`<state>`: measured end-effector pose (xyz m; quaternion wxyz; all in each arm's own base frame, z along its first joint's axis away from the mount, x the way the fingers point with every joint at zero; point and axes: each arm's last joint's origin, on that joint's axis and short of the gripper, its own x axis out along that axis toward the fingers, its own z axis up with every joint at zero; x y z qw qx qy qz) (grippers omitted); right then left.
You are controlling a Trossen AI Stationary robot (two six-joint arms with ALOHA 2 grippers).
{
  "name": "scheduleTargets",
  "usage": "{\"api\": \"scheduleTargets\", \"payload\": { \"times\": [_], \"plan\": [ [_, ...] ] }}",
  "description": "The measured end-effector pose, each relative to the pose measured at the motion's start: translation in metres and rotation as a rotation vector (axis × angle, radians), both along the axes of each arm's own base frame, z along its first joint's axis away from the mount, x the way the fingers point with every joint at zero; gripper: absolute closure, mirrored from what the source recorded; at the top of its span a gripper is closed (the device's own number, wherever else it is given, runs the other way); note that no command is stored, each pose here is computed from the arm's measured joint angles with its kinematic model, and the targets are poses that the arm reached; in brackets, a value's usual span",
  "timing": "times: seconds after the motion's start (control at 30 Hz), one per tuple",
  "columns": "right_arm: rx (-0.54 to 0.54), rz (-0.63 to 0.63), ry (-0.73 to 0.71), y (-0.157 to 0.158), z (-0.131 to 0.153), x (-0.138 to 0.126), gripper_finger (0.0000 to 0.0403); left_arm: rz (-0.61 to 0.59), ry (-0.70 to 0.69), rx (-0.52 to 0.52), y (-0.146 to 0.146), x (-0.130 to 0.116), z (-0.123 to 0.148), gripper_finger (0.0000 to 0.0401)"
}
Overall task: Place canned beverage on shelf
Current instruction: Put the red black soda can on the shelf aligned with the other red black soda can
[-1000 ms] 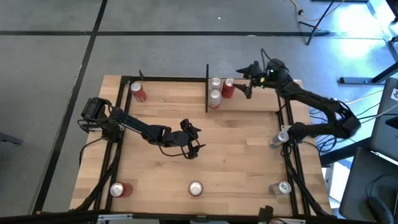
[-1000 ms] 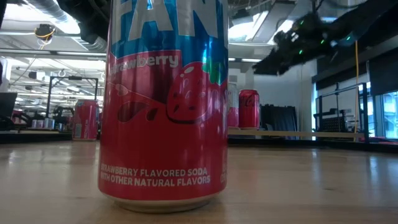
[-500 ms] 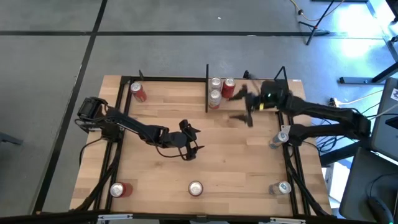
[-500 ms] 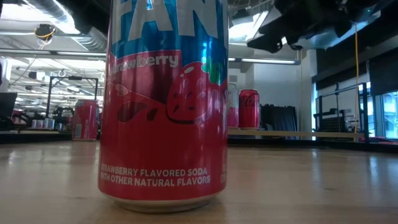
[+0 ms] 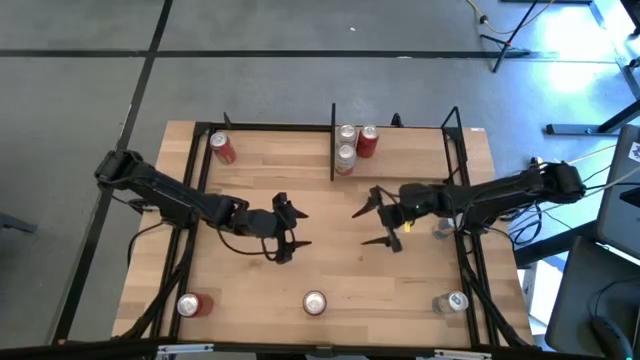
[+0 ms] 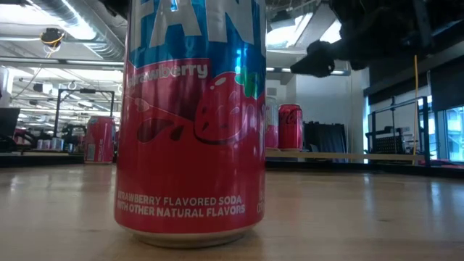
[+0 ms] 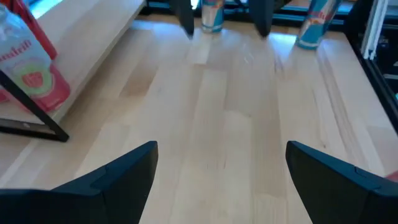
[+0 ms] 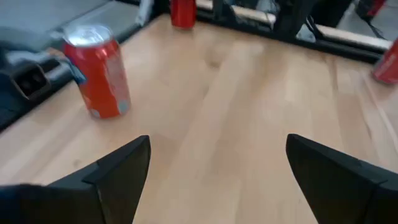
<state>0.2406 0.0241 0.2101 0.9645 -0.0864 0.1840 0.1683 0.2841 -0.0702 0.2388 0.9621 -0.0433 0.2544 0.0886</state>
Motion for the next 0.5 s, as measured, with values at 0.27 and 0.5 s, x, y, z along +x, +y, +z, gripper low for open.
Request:
{"api": "scheduleTargets", "payload": {
  "times": [0.27,0.5],
  "plan": [
    [-0.014,-0.023,0.001,0.003,-0.008,0.008,0.0046,0.109,0.011,0.051,0.013,0.001,-0.001,0.0044],
    [-0.017,-0.022,0.008,0.003,-0.009,0.008,0.0046,-0.045,0.007,-0.037,0.002,0.007,0.026,0.0020]
  ]
}}
